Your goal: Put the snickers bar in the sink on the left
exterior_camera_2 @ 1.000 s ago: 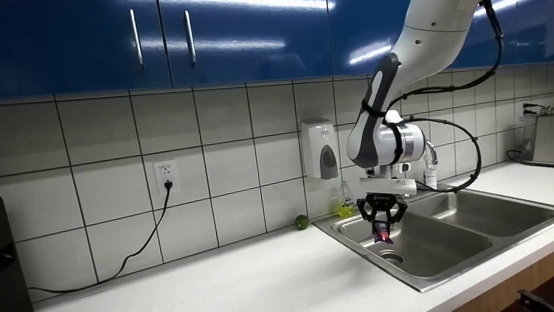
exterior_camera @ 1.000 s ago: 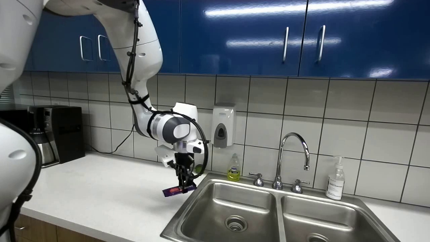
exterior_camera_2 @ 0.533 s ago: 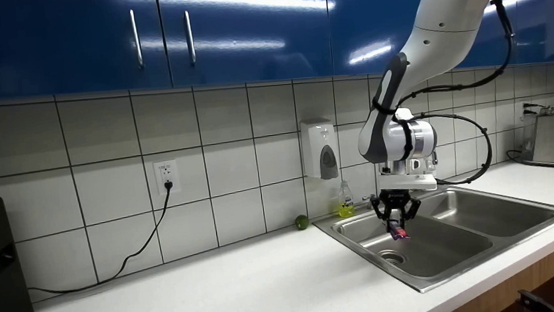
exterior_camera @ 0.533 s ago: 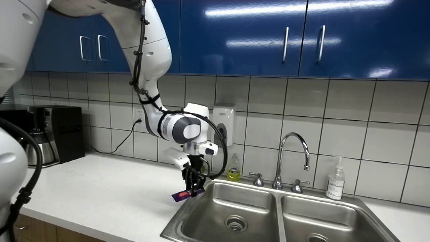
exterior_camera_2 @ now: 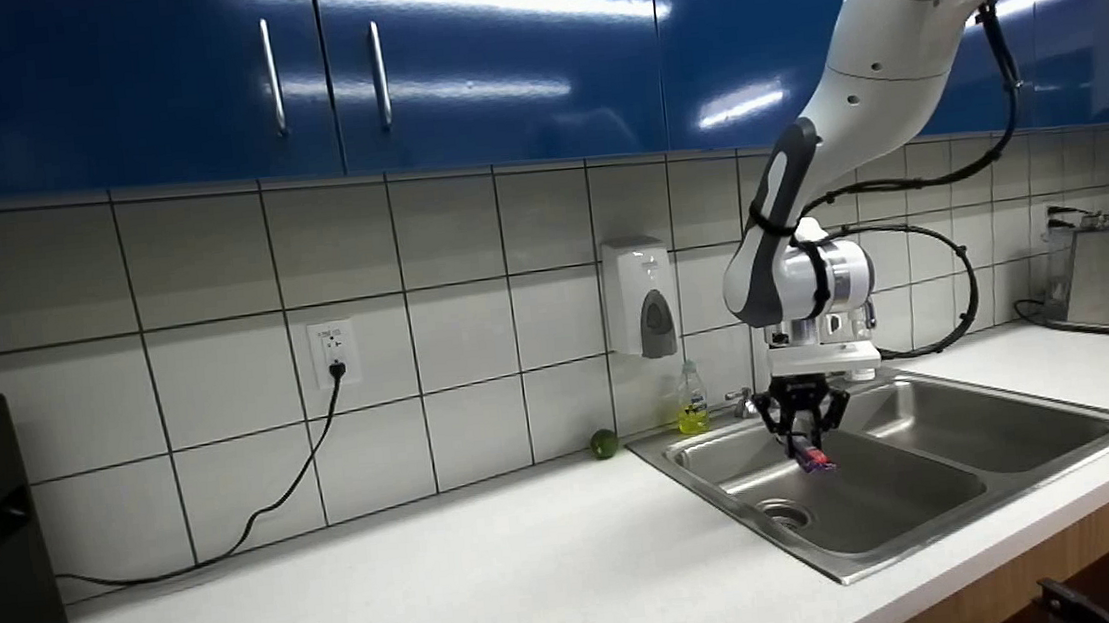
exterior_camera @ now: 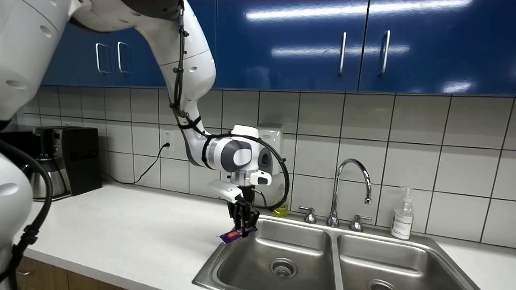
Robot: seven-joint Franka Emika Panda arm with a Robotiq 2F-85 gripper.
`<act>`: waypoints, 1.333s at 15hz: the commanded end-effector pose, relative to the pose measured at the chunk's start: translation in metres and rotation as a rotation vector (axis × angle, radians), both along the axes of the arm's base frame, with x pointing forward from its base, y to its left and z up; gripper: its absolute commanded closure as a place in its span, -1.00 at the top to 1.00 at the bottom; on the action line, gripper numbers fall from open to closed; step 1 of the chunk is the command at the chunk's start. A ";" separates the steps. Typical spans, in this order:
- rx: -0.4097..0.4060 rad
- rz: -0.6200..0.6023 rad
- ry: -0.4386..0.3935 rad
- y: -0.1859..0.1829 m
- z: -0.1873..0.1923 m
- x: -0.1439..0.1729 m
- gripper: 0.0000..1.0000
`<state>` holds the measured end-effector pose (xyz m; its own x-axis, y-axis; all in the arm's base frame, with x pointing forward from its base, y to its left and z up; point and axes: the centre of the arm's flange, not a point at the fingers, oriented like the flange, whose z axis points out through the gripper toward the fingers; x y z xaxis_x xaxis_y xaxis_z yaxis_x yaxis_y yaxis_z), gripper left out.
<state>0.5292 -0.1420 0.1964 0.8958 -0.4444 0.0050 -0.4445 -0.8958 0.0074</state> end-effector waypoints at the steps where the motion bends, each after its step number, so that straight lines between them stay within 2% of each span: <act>1: -0.023 0.016 0.013 -0.018 -0.007 0.020 -0.72; 12: -0.062 0.010 0.036 -0.049 -0.072 0.062 -0.72; 20: -0.084 0.016 0.037 -0.052 -0.129 0.080 -0.72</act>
<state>0.5946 -0.1859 0.0880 0.8981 -0.4398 -0.0046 -0.4376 -0.8944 0.0921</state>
